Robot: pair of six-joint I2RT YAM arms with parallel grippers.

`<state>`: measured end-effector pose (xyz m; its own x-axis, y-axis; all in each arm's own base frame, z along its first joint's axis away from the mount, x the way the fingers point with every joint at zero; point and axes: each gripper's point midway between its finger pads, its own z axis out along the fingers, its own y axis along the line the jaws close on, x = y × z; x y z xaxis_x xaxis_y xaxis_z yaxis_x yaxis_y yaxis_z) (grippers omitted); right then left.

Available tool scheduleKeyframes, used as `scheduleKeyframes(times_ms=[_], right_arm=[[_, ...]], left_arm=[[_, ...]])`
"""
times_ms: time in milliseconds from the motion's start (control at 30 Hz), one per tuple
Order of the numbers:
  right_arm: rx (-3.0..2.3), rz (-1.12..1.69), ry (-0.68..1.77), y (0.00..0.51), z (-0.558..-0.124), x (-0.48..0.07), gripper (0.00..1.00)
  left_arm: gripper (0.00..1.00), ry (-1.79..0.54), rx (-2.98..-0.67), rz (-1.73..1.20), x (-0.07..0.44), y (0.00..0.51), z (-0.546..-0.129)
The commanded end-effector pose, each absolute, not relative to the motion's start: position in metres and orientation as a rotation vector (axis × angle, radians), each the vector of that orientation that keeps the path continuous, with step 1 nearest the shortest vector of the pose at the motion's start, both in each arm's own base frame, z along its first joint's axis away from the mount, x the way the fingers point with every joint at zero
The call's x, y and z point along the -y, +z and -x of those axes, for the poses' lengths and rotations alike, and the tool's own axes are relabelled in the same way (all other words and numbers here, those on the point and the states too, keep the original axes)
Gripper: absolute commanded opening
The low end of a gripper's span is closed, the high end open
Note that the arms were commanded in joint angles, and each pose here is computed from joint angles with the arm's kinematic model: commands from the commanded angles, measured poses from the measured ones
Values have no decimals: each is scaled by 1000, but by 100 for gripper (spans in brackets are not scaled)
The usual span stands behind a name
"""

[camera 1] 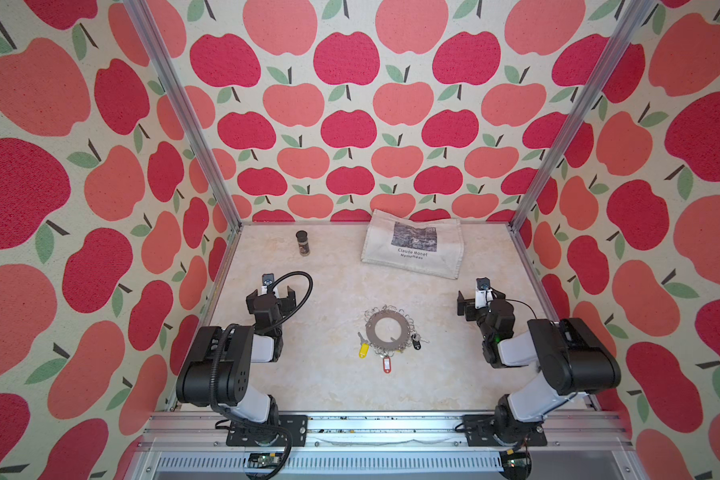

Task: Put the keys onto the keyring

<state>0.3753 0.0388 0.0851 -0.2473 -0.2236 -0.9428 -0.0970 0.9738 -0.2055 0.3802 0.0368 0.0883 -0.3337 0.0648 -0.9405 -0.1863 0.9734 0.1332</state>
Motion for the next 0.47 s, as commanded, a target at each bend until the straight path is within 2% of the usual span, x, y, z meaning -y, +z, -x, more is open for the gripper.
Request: scheduleKeyframes(times_ms=[0,433], right_arm=[[-1751,177,-194,102,-379,-30,99],[-1743,106,-272,105,-379,-19,99]], left_arm=[[100,234,-1847,122,-39,100,-386],[99,233,-1849,122,-38,99,-386]])
